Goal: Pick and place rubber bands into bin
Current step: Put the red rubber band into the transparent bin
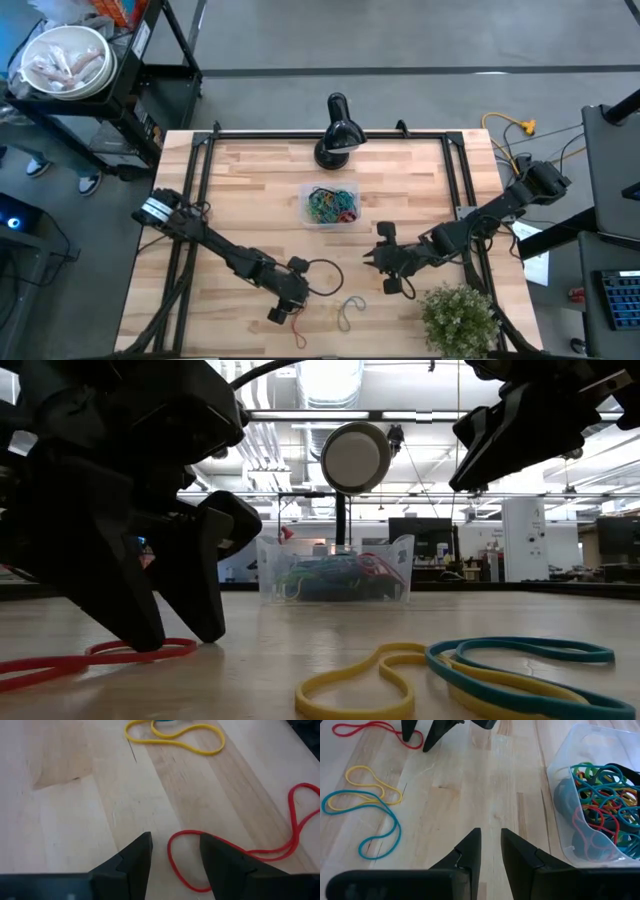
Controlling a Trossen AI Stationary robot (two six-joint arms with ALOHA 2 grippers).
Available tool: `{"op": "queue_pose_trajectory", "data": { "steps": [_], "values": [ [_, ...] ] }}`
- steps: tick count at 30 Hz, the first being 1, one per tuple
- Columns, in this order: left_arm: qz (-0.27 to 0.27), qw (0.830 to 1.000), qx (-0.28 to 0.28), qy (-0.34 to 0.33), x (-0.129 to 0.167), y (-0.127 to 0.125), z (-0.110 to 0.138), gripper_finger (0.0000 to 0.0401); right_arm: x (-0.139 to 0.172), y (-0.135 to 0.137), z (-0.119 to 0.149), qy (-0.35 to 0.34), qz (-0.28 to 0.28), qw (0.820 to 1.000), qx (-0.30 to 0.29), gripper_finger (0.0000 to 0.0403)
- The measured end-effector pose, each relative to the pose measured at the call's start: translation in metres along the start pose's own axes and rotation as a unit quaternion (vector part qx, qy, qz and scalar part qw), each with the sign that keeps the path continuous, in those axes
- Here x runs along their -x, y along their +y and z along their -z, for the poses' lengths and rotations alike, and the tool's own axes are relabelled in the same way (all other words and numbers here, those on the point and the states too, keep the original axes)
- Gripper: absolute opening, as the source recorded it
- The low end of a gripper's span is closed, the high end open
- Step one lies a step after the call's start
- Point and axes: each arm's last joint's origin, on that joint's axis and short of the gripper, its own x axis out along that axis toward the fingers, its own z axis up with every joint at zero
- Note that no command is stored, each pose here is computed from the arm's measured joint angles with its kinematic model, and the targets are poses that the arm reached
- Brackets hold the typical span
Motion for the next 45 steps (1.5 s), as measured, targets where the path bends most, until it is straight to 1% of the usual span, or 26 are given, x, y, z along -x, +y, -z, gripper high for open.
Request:
{"op": "queue_pose_trajectory", "data": {
  "steps": [6,13,18,26,28,32,41,43,45],
  "values": [
    [-0.003,1.000,-0.001,0.013,0.000,0.000,0.002,0.0149,0.000,0.000,0.000,0.000,0.000,1.000,0.003,0.0068],
    [-0.035,0.999,-0.001,0.042,-0.001,0.003,0.010,0.0105,0.000,0.000,0.000,-0.001,0.000,1.000,0.004,0.0068],
    [-0.067,0.996,-0.001,0.061,0.000,0.005,0.015,0.0082,0.000,0.000,0.000,-0.001,0.000,1.000,0.004,0.0068],
    [-0.161,0.983,0.022,0.084,0.002,0.011,0.023,0.0065,0.000,0.000,0.000,0.000,-0.001,1.000,0.004,0.0068],
    [-0.174,0.981,0.022,0.085,0.002,0.012,0.024,0.0062,0.000,0.000,0.000,0.000,-0.001,1.000,0.004,0.0068],
    [-0.183,0.979,0.020,0.085,0.002,0.013,0.024,0.0061,0.000,0.000,0.000,-0.001,-0.001,1.000,0.004,0.0068],
    [-0.183,0.979,0.022,0.086,0.002,0.015,0.024,0.0060,0.000,0.000,0.000,-0.001,-0.001,1.000,0.000,0.0068],
    [-0.177,0.980,0.026,0.087,0.002,0.016,0.024,0.0054,0.000,0.000,0.000,-0.001,-0.001,1.000,-0.001,0.0068],
    [-0.175,0.980,0.035,0.088,0.002,0.017,0.024,0.0039,0.000,0.000,0.000,-0.001,-0.001,1.000,-0.002,0.0068]
  ]
}}
